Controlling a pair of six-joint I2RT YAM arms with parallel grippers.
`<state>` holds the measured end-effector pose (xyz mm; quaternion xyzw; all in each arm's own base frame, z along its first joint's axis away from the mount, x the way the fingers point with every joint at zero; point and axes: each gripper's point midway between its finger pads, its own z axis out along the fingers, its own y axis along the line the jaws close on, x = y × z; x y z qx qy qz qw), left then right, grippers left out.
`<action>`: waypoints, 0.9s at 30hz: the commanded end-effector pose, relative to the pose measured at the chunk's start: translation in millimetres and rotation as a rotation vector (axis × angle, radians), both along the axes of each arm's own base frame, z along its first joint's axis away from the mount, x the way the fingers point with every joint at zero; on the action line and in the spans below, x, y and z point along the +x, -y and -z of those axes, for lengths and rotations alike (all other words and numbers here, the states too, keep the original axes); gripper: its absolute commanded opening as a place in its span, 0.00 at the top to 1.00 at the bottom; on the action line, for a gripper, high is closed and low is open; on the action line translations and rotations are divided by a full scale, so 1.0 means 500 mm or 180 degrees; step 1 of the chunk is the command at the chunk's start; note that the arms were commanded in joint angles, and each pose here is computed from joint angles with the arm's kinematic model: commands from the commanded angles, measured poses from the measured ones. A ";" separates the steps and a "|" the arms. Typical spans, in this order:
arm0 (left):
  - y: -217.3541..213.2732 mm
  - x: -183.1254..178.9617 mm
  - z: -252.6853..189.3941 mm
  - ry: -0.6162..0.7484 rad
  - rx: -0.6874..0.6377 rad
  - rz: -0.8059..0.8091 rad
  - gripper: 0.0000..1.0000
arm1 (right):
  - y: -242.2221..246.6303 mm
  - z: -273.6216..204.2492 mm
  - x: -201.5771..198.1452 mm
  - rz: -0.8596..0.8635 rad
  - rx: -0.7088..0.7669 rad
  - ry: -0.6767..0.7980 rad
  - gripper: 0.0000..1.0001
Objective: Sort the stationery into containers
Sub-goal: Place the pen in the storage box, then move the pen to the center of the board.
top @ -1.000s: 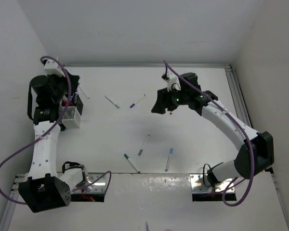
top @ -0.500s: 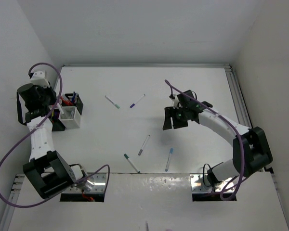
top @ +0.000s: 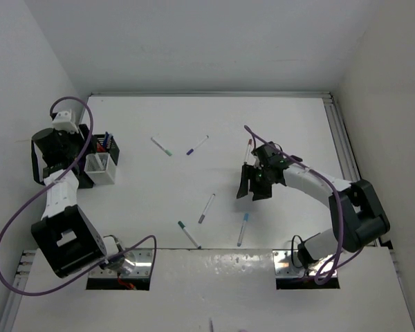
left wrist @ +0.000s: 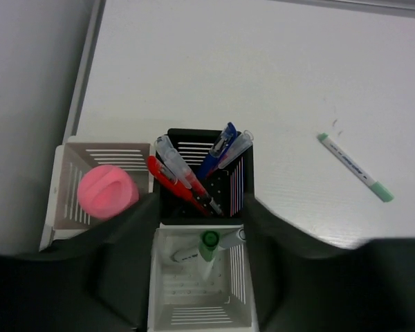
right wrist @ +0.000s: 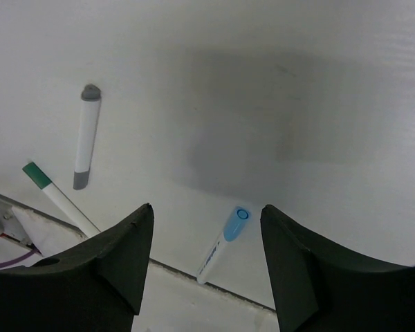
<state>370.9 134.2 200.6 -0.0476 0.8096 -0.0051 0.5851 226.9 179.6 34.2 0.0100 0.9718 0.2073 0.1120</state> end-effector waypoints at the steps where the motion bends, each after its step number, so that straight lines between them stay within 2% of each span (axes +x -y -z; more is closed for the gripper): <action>1: 0.009 0.019 -0.041 0.0256 -0.0043 0.0141 0.35 | -0.012 0.006 -0.009 0.0163 0.0058 -0.0075 0.38; 2: 0.012 0.020 -0.053 0.0294 -0.0058 0.0141 0.29 | -0.013 0.009 -0.012 0.0192 0.0053 -0.0102 0.38; 5: 0.023 0.018 -0.087 0.0416 0.0007 0.0187 0.27 | -0.020 0.017 -0.034 0.0135 -0.0007 -0.0166 0.41; 8: 0.032 0.009 -0.124 0.0556 0.0122 0.0214 0.26 | -0.020 0.019 -0.052 0.0105 -0.0164 -0.0189 0.48; 11: 0.042 -0.003 -0.152 0.0655 0.0212 0.0238 0.26 | -0.007 0.023 -0.067 0.0199 -0.0346 -0.0227 0.49; 18: 0.050 -0.021 -0.195 0.0802 0.0305 0.0218 0.25 | 0.047 0.038 -0.097 0.0465 -0.0777 -0.0419 0.46; 27: 0.039 -0.020 -0.237 0.0946 0.0314 0.0139 0.25 | 0.015 0.068 -0.134 0.0150 -0.0849 -0.0589 0.51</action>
